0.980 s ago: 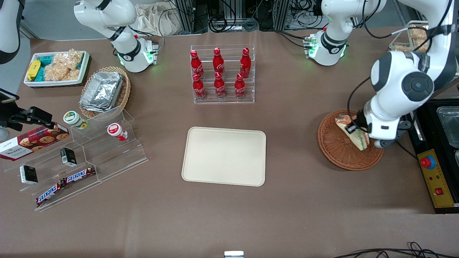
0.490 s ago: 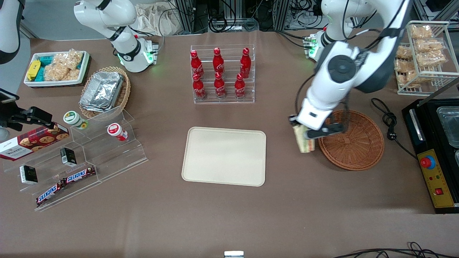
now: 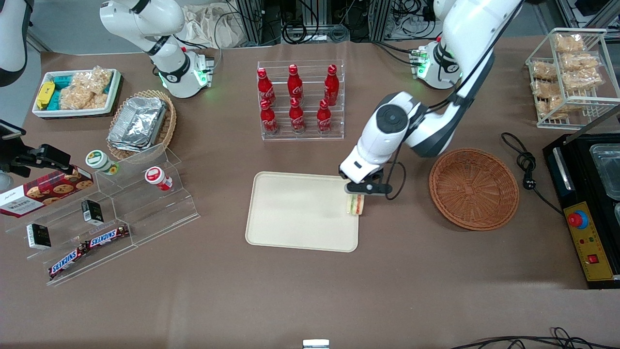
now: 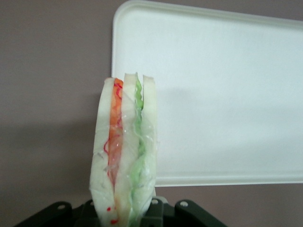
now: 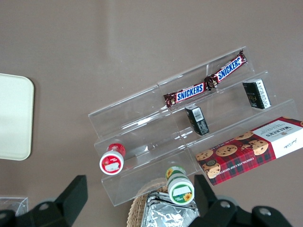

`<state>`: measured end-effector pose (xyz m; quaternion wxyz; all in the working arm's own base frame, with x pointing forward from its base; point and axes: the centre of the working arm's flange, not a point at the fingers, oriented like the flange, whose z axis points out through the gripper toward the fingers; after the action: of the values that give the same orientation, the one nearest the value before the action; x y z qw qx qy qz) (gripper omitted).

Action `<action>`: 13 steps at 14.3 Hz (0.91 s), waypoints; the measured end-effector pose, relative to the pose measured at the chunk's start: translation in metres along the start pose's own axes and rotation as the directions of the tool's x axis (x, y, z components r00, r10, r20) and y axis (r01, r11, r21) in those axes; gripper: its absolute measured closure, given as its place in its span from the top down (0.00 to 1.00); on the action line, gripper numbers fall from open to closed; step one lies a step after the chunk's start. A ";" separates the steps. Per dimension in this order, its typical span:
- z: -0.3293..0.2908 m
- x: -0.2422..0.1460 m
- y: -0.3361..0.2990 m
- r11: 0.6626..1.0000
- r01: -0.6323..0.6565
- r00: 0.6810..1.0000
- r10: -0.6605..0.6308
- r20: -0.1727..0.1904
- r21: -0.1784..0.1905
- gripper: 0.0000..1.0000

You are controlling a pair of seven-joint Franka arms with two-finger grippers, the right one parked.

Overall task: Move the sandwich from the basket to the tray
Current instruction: 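Lift the sandwich and carry it toward the beige tray, then lower the sandwich onto the tray and open the left gripper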

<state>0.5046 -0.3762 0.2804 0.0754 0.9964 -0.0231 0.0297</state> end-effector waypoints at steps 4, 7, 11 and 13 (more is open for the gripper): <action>0.033 0.016 0.001 0.999 -0.034 0.999 0.034 0.004 0.004 0.20; 0.048 0.027 0.006 0.999 -0.049 0.999 0.049 -0.013 0.014 0.20; 0.063 0.028 0.008 0.999 -0.028 0.999 0.028 -0.022 0.017 0.34; 0.061 0.031 0.009 1.000 -0.019 0.999 0.020 -0.030 0.013 0.52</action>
<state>0.5383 -0.3954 0.2236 0.0692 0.9961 -0.0314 0.0458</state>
